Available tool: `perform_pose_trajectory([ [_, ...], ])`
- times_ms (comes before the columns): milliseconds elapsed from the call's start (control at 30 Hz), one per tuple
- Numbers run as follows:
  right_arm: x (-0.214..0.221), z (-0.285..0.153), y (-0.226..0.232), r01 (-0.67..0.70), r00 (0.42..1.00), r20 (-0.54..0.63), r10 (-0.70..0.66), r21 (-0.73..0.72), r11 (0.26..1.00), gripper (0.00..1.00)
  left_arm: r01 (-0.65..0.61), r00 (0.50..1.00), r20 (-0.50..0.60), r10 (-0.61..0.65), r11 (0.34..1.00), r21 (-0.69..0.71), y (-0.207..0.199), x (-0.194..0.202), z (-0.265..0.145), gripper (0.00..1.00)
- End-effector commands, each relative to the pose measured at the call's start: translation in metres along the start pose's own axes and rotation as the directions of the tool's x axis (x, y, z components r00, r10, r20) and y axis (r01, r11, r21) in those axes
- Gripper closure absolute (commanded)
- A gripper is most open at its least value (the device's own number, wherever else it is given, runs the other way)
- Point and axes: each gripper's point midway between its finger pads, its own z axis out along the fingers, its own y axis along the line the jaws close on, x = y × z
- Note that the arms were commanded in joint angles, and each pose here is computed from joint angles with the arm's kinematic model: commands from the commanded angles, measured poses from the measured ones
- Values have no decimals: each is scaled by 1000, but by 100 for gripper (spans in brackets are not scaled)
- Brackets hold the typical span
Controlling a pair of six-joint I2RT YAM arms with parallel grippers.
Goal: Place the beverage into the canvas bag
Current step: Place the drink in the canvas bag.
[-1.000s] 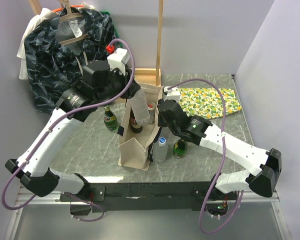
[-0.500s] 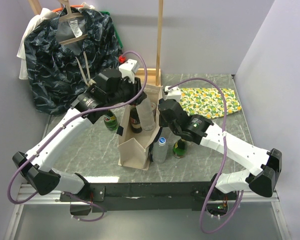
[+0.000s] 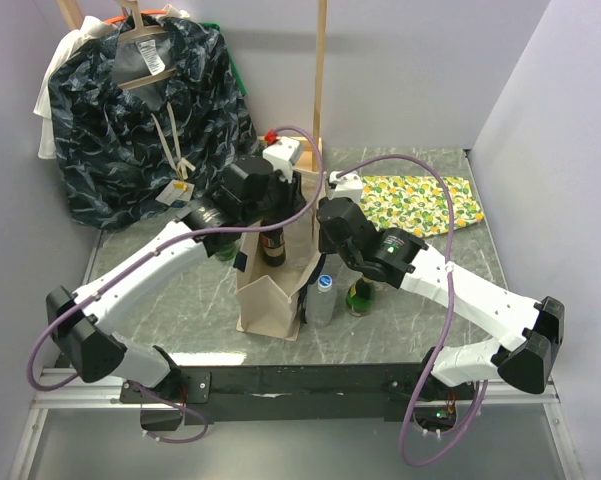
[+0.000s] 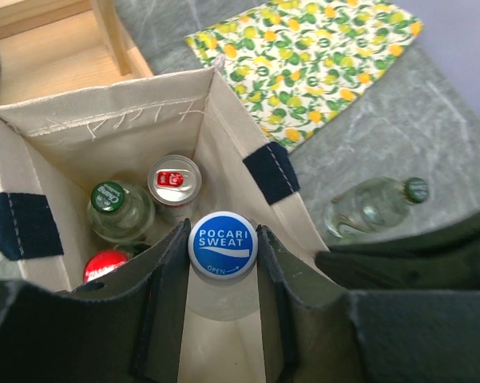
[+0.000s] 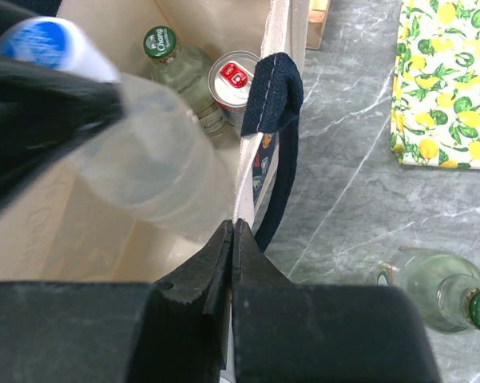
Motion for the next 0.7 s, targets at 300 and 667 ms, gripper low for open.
perform_pose_trajectory([
  [300, -17, -7, -3, -41, 998, 55, 40, 20, 999, 100, 34, 965, 263, 5, 989, -143, 8, -53, 12, 99],
  [667, -18, -7, -6, -63, 996, 67, 61, 26, 998, 100, 47, 968, 250, 4, 979, -197, 19, -44, 16, 99],
])
